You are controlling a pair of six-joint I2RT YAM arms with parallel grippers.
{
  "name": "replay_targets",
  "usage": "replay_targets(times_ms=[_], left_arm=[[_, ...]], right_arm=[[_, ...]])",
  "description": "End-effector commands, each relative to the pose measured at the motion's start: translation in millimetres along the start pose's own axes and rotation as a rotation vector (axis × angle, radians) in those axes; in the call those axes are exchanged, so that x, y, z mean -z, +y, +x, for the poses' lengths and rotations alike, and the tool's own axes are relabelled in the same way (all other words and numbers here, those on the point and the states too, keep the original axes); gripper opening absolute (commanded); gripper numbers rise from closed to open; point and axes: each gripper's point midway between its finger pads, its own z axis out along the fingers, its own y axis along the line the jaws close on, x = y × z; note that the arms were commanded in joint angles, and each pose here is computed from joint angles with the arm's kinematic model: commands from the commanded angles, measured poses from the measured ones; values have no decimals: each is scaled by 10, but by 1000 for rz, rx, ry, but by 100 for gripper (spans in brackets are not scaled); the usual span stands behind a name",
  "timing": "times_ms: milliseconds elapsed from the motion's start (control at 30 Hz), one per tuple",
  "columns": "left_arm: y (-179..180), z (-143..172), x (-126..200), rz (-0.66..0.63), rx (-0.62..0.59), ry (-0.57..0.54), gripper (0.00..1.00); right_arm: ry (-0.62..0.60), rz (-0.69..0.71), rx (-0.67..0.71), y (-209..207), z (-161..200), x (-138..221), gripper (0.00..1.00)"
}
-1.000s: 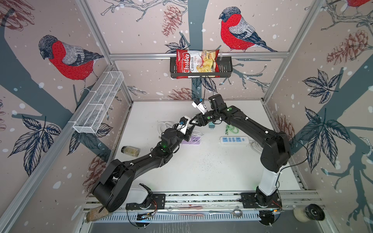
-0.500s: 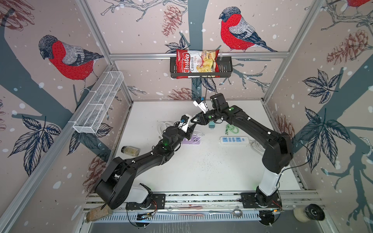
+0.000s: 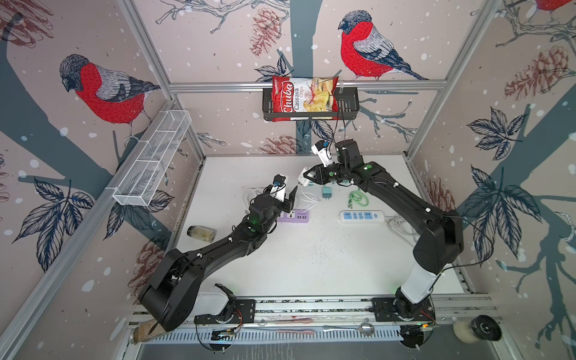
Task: Insert plugs into power strip
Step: Pass the plug.
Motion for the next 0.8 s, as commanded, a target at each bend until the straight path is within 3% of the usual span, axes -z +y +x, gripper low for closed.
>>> replay_targets(times_ms=[0, 200, 533, 767], left_arm=[[218, 32, 65, -117, 13, 22, 64], [492, 69, 210, -264, 31, 47, 67], [745, 173, 427, -368, 86, 71, 71], [966, 251, 643, -418, 137, 75, 72]], right_arm=[[-1, 35, -3, -77, 58, -87, 1], [71, 140, 11, -205, 357, -302, 0], [191, 240, 149, -243, 872, -607, 0], [242, 332, 236, -386, 1027, -583, 0]])
